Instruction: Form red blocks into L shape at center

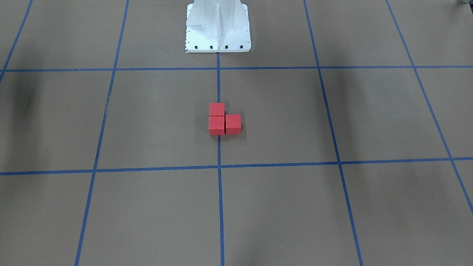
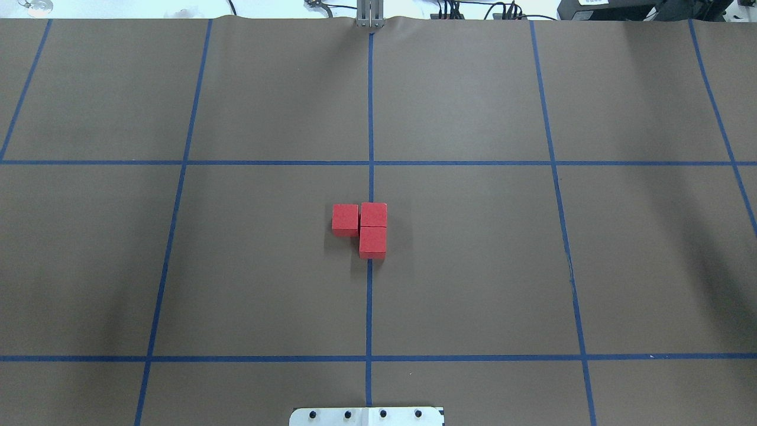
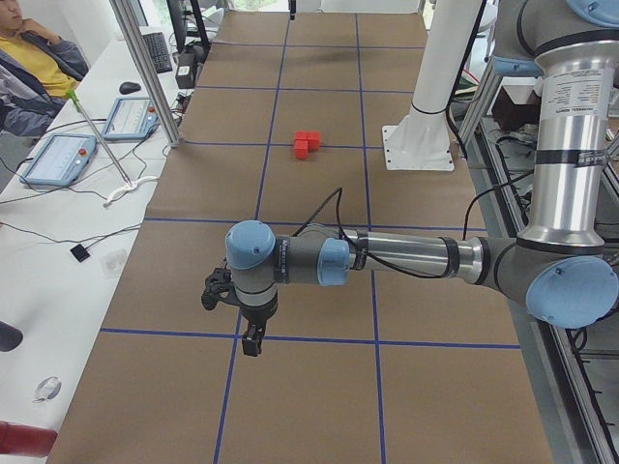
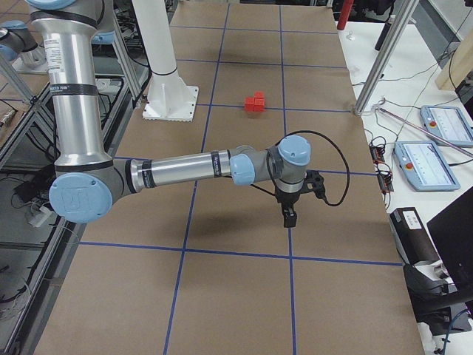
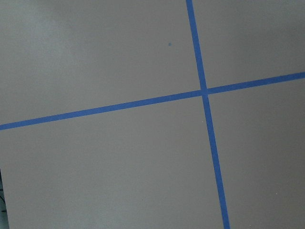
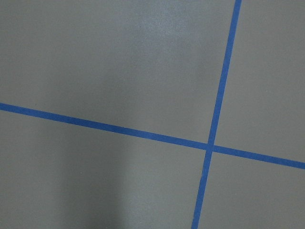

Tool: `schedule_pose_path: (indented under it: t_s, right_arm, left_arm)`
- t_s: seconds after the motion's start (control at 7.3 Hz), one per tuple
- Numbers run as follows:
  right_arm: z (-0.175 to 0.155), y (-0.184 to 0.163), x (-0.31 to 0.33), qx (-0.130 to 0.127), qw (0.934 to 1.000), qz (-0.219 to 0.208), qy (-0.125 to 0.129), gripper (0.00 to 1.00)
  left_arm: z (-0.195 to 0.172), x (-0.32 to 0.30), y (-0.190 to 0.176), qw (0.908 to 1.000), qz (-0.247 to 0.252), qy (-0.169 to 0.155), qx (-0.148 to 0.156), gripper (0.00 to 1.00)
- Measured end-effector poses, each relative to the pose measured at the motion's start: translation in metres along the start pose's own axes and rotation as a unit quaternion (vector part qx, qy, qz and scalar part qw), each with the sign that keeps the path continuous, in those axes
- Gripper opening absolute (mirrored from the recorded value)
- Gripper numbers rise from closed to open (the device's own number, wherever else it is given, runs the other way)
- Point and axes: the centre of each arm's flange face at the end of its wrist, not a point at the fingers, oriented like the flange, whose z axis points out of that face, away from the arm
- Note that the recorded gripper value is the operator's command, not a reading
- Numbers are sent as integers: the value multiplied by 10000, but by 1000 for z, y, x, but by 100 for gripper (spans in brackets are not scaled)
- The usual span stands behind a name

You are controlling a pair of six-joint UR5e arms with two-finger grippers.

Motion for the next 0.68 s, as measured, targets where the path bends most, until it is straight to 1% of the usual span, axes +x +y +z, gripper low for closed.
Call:
schedule_pose_path:
  t_s: [0.68]
  right_arm:
    - [0, 0, 0, -4, 10000, 4, 0, 100]
  left_arm:
    - [1, -1, 0, 10000, -7, 2, -15, 100]
